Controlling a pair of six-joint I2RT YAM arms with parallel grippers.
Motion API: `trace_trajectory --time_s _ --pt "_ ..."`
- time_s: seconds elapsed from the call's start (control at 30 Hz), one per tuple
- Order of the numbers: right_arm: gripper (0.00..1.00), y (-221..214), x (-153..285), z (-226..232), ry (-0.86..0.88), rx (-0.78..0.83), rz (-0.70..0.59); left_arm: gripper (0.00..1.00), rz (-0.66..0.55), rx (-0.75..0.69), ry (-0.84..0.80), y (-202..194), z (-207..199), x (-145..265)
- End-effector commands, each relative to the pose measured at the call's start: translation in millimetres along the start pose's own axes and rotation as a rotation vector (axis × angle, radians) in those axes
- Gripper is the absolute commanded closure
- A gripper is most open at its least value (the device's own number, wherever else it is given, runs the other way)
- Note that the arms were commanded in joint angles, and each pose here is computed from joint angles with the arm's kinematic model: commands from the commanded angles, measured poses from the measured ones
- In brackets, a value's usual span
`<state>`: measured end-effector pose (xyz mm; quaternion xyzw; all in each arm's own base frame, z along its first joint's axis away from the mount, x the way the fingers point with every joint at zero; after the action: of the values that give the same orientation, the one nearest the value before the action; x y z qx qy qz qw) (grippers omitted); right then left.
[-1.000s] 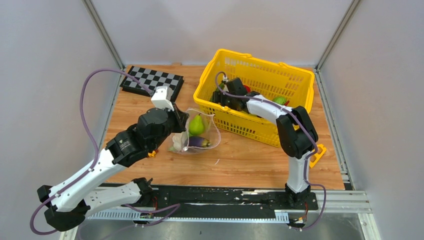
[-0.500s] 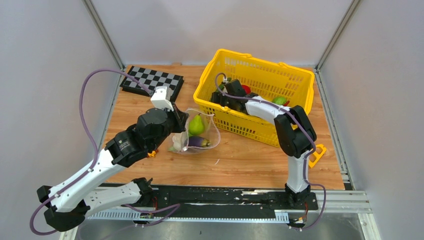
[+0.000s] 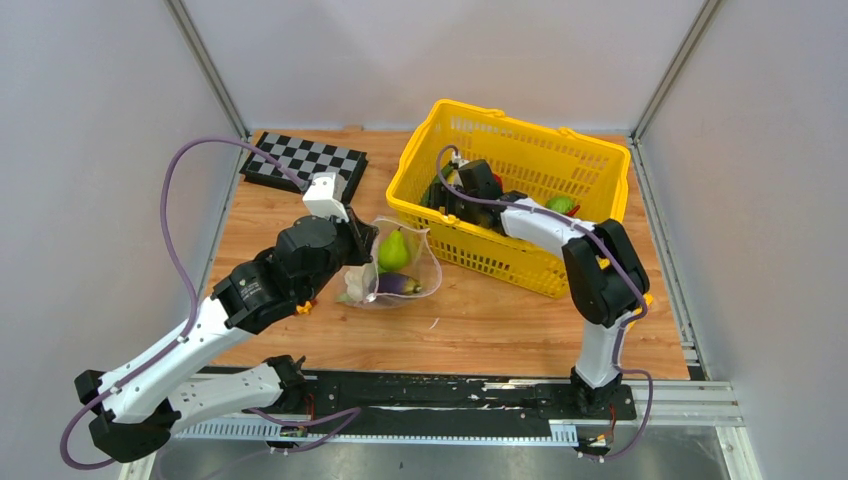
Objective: Place the food in the zip-top bag and seal the zipper
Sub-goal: Pick up the fake fruit from the bin, then place the fake fruit in the zipper food storage bag.
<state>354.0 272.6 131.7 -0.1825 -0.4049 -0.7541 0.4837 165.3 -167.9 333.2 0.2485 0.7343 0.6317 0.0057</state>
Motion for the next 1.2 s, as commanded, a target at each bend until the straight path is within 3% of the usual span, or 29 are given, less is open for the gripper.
trace_trajectory --time_s 0.0,0.37,0.8,1.17 --pt "0.52 24.7 34.2 29.5 0.097 0.085 -0.149 1.00 -0.042 0.013 -0.002 12.4 0.1 4.4" --pt "0.53 28.9 65.9 29.3 0.132 0.086 -0.196 1.00 -0.040 0.016 -0.003 11.8 -0.1 3.9" --pt "0.52 54.7 136.0 20.2 0.189 0.078 -0.339 1.00 -0.007 -0.011 -0.051 9.4 -10.4 -4.3" --pt "0.53 61.9 186.6 39.9 0.333 0.138 -0.400 1.00 0.009 -0.035 -0.082 10.5 -17.6 -9.6"
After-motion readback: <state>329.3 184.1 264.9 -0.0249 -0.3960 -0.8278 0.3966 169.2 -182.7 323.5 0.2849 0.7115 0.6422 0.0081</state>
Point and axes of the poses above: each gripper's point midway between its finger pads, its own x axis back along the fingers, its own z axis along the line the jaws close on, y = z × x, the point moved 7 cm from there along x, back along the fingers, and after that the axes turned 12 degrees about -x, right-handed, at the moved point
